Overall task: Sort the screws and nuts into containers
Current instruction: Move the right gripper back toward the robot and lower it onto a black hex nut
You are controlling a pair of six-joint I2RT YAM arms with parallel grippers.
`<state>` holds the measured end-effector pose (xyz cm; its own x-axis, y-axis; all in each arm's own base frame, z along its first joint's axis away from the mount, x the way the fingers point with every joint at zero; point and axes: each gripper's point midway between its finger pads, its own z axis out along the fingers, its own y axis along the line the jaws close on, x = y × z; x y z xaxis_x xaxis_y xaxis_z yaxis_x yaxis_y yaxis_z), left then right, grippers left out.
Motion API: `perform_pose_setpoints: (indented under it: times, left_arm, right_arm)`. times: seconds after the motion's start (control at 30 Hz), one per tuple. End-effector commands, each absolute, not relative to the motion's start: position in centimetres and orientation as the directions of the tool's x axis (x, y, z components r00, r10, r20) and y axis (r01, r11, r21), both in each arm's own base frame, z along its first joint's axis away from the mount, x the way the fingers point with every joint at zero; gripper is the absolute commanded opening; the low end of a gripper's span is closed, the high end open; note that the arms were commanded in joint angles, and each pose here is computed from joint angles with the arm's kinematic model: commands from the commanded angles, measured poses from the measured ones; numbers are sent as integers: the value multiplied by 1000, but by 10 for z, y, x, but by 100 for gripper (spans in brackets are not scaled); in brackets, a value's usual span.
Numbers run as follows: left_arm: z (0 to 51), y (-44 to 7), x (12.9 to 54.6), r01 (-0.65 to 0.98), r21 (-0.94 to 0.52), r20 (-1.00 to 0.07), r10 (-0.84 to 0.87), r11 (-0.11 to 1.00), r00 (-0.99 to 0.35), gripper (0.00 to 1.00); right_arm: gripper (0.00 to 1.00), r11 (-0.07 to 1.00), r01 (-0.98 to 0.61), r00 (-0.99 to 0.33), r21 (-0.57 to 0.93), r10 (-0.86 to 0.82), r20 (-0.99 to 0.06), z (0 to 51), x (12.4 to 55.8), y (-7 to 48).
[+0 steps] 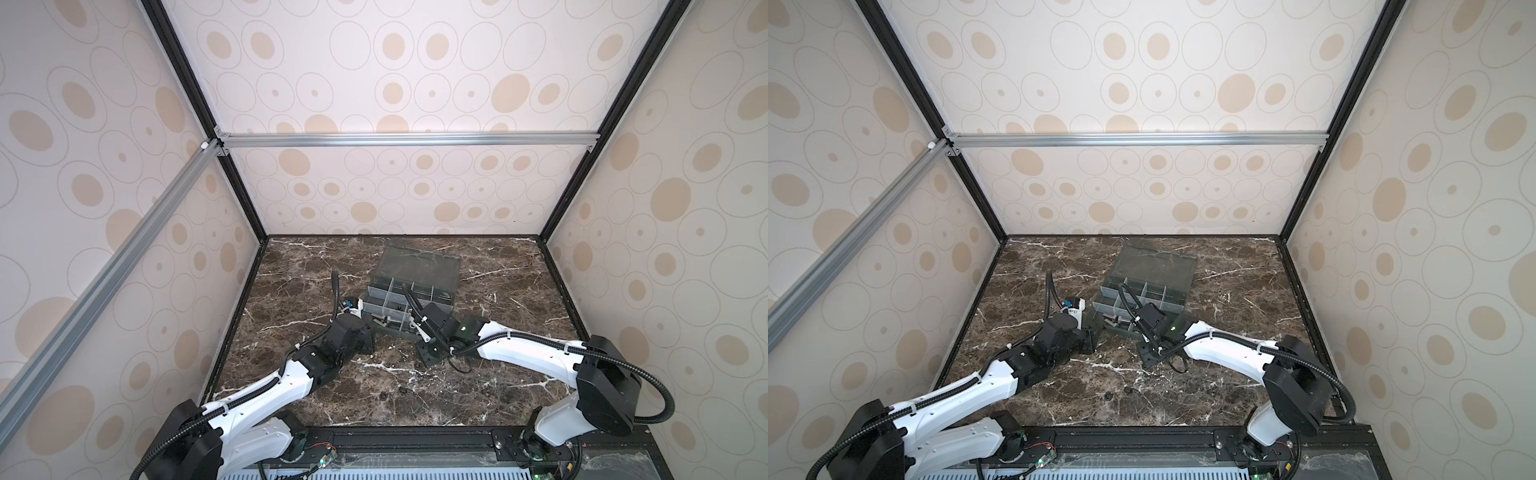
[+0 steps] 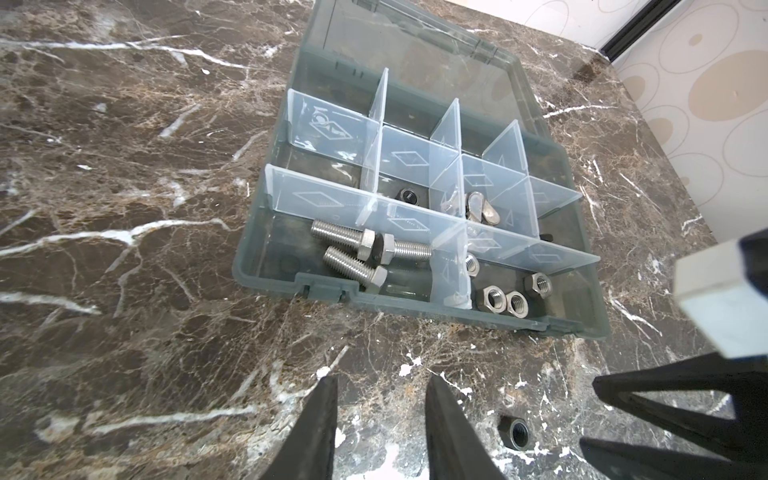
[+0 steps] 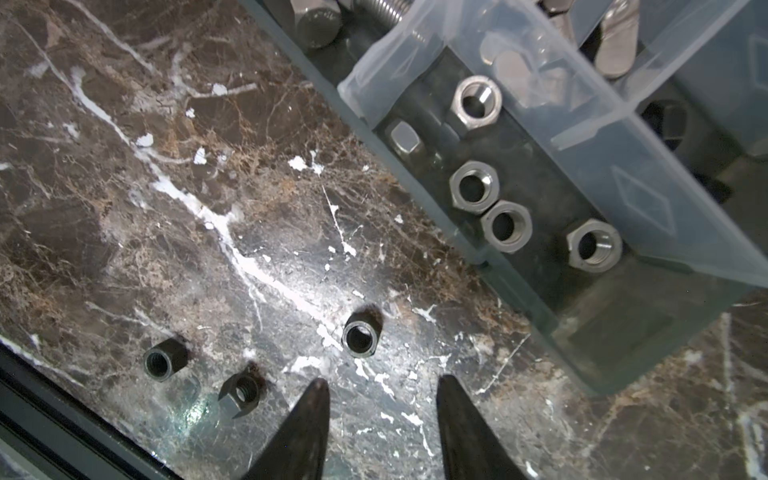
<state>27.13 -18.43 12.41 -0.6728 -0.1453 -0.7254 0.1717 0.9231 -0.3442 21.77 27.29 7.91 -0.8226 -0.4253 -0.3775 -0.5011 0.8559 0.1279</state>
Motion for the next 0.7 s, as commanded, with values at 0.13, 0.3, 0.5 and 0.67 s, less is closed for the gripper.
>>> perform_pose_setpoints:
  times: [0.13,0.3,0.5,0.67]
  left_arm:
    - [123,-176,270,132,-358,-722,-184,924,-667,36]
    - [121,-175,268,131,-360,-718,-185,924,-671,36]
    - [120,-173,268,126,-353,-721,-184,927,-668,36]
    - [119,-174,269,130,-354,-722,-182,926,-668,36]
  right_arm:
    - [47,860,-500,-838,101,-451,-308,52,202,281]
    - [47,869,-489,-846,77,-451,-283,42,203,279]
    - [46,872,-488,-848,47,-460,-261,35,205,279]
    - [44,870,-492,-847,37,-467,-255,30,208,287]
